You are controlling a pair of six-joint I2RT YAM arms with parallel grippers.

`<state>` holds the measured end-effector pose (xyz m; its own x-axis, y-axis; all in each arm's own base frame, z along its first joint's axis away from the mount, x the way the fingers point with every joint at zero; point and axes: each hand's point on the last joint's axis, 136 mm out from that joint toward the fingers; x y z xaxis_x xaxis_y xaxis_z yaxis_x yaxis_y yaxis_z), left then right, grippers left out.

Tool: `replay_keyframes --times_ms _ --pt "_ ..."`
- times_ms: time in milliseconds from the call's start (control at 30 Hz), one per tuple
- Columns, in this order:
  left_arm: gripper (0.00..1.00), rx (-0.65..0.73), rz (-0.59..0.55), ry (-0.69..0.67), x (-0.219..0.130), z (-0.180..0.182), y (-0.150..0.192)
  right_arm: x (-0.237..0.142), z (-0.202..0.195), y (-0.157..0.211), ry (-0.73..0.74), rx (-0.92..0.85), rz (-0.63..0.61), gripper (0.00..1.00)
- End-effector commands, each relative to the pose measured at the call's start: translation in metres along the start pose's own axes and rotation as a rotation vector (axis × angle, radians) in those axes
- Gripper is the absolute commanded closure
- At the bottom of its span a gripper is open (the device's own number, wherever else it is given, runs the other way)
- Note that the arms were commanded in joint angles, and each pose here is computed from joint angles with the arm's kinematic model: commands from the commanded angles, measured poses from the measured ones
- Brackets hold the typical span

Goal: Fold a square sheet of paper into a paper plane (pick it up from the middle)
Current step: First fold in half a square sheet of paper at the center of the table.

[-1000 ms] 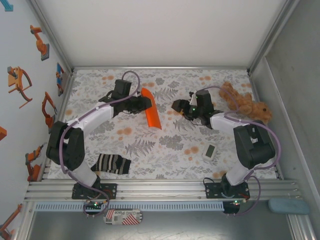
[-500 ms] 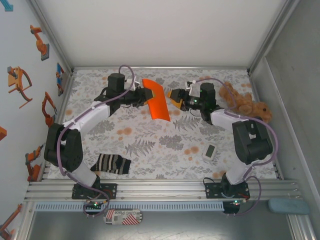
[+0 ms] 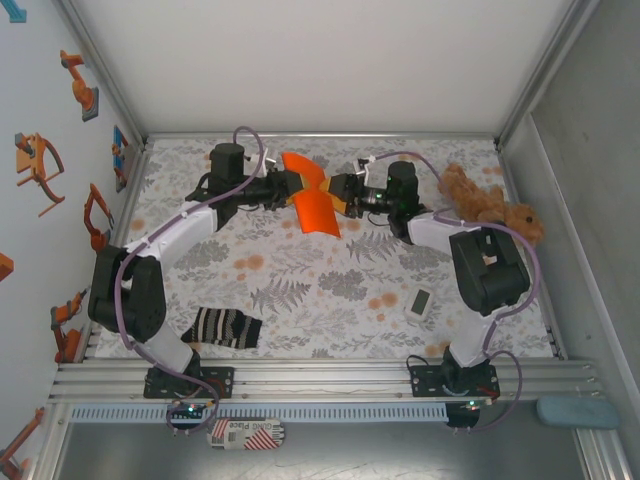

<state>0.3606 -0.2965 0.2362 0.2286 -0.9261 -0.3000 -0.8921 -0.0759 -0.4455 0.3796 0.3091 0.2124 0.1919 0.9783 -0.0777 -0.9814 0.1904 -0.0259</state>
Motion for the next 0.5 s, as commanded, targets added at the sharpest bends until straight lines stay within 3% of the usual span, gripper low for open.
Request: replay_keyframes --times_ms 0,467 --pt "0.74 0.004 -0.002 0.027 -0.002 -0.003 -0.008 0.002 0.023 0.006 -0.055 -0.052 0.057 0.31" --pt "0.75 -0.025 0.054 -0.022 -0.002 0.024 0.009 -0.007 0.019 -0.002 -0.039 -0.05 0.013 0.57"
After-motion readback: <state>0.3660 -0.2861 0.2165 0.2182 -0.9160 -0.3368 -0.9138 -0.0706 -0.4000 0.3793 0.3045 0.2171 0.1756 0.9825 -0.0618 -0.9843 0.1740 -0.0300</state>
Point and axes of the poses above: each hand's point on the last joint's axis, 136 mm out from that joint toward the fingers, its own x axis out along the fingers, its own z axis along the line the jaws close on, y = z × x, and after that the axes turned 14 degrees about x, right-handed
